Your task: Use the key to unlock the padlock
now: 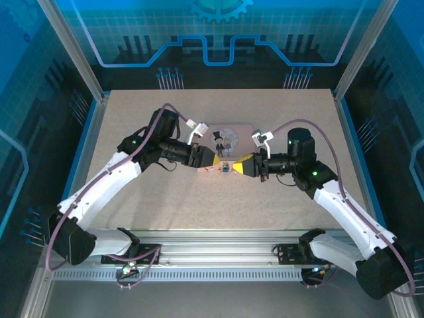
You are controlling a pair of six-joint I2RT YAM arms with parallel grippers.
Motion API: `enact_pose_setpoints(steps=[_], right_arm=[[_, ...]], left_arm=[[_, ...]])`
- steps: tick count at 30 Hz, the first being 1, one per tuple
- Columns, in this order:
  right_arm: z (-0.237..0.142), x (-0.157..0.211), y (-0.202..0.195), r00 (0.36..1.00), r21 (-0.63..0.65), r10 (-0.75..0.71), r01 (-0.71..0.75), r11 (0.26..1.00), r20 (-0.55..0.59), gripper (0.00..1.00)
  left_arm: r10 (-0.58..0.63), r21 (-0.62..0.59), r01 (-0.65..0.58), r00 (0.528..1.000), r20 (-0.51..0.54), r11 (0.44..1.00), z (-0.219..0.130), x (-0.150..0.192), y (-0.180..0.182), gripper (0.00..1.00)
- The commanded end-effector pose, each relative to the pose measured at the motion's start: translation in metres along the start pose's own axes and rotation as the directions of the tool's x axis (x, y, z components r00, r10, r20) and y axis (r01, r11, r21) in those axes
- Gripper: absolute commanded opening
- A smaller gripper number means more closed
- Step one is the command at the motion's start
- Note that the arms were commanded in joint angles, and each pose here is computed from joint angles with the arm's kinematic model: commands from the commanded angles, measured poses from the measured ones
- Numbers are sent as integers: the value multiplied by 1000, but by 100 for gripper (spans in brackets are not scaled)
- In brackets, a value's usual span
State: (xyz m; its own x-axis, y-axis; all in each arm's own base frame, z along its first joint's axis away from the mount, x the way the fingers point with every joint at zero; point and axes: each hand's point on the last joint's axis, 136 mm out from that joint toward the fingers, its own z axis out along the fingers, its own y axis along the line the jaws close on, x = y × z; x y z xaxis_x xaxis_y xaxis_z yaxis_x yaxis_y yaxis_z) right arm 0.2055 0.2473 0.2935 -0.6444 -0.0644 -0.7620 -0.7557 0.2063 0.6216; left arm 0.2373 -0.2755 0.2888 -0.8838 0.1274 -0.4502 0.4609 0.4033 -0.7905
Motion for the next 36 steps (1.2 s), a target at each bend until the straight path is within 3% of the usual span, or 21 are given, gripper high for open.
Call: enact_pose_setpoints(steps=[1,7,12,21,28,36], right_arm=[[-2,-5,-11,999,57,-3,0,998,50,0],[-2,-23,-32,983,130,50,-73,989,175,0],[-4,-41,-45,941,152,81,-137,979,328,0],[8,-50,-36,899,119,101,-166,979,425,0],[13,-53,-33,894,109,107,-170,979,434,0],[15,-54,-38,887,119,111,-183,976,449,0]], left_arm=[[-17,-15,19,990,139,1000,-10,-17,0,55],[-69,-7,76,936,344,997,-17,-33,17,68],[-119,94,86,885,449,992,-14,-43,17,68],[-116,231,0,865,488,973,-1,-46,-9,69],[-109,272,-24,879,464,962,8,-45,-20,69],[-96,299,-53,881,463,953,7,-46,-31,51]])
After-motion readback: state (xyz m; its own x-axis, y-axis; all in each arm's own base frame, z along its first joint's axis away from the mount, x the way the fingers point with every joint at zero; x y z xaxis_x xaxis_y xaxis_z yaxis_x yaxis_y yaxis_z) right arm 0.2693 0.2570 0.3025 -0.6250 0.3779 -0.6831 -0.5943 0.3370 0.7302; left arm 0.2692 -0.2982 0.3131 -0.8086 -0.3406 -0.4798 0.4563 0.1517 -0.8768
